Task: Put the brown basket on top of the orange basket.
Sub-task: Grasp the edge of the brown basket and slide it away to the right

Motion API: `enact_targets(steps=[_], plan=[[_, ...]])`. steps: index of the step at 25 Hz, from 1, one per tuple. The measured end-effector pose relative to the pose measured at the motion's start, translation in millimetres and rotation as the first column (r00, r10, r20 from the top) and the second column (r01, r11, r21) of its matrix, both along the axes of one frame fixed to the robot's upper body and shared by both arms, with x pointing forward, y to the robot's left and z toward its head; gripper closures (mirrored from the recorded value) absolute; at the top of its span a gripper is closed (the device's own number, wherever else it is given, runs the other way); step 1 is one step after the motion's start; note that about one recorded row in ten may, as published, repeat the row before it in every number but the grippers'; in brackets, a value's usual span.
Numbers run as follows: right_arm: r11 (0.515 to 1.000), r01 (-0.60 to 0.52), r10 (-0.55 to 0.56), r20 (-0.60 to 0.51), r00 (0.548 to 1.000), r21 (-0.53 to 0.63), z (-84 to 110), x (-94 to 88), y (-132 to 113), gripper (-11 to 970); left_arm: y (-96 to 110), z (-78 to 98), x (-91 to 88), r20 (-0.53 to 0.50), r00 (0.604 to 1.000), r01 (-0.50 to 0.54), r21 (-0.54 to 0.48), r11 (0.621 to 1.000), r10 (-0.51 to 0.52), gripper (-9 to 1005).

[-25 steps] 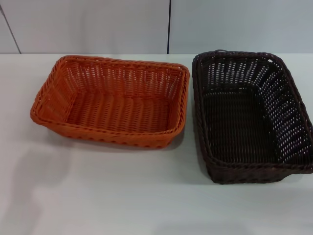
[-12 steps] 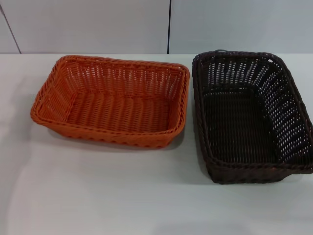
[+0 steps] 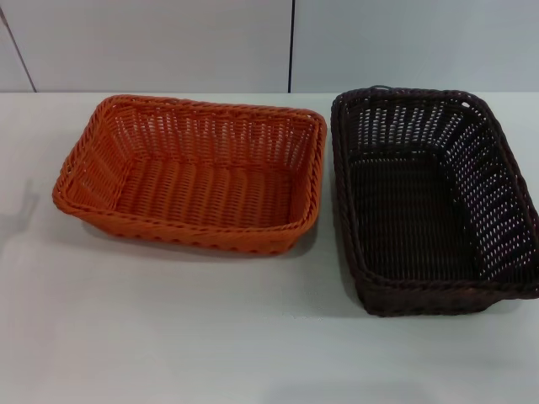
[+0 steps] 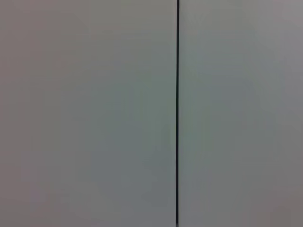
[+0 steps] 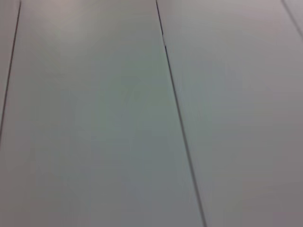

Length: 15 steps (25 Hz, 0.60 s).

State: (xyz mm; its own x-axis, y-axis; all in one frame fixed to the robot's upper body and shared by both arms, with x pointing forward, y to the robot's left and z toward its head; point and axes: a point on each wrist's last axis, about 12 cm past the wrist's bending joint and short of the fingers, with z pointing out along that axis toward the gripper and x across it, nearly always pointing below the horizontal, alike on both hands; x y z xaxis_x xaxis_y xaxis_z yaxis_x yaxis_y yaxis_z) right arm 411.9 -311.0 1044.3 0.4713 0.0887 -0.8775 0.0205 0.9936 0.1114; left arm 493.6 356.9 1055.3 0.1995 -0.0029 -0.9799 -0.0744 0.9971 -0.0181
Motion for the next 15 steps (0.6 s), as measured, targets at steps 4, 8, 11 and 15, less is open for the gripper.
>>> enact_targets(steps=[4,8,11,15], plan=[[0.997,-0.069,0.07,-0.035,0.997,0.04,5.4,9.9,-3.1,135,0.5,-6.9,-1.6,-0.031,1.0,-0.002,0.002,1.0,0.002,195],[0.989,-0.133,0.139,-0.092,0.986,0.064,19.8,23.9,-17.7,135,-0.9,-9.4,1.0,-0.046,0.999,0.005,0.001,1.0,-0.005,196],[0.982,-0.169,0.179,-0.144,0.973,0.083,36.2,36.2,-28.3,136,-2.1,-9.8,2.5,-0.049,0.999,0.011,0.002,1.0,-0.01,195],[0.98,-0.175,0.188,-0.162,0.969,0.092,54.8,47.0,-39.1,135,-6.2,-11.2,8.2,-0.059,0.998,0.027,0.006,1.0,-0.027,195]])
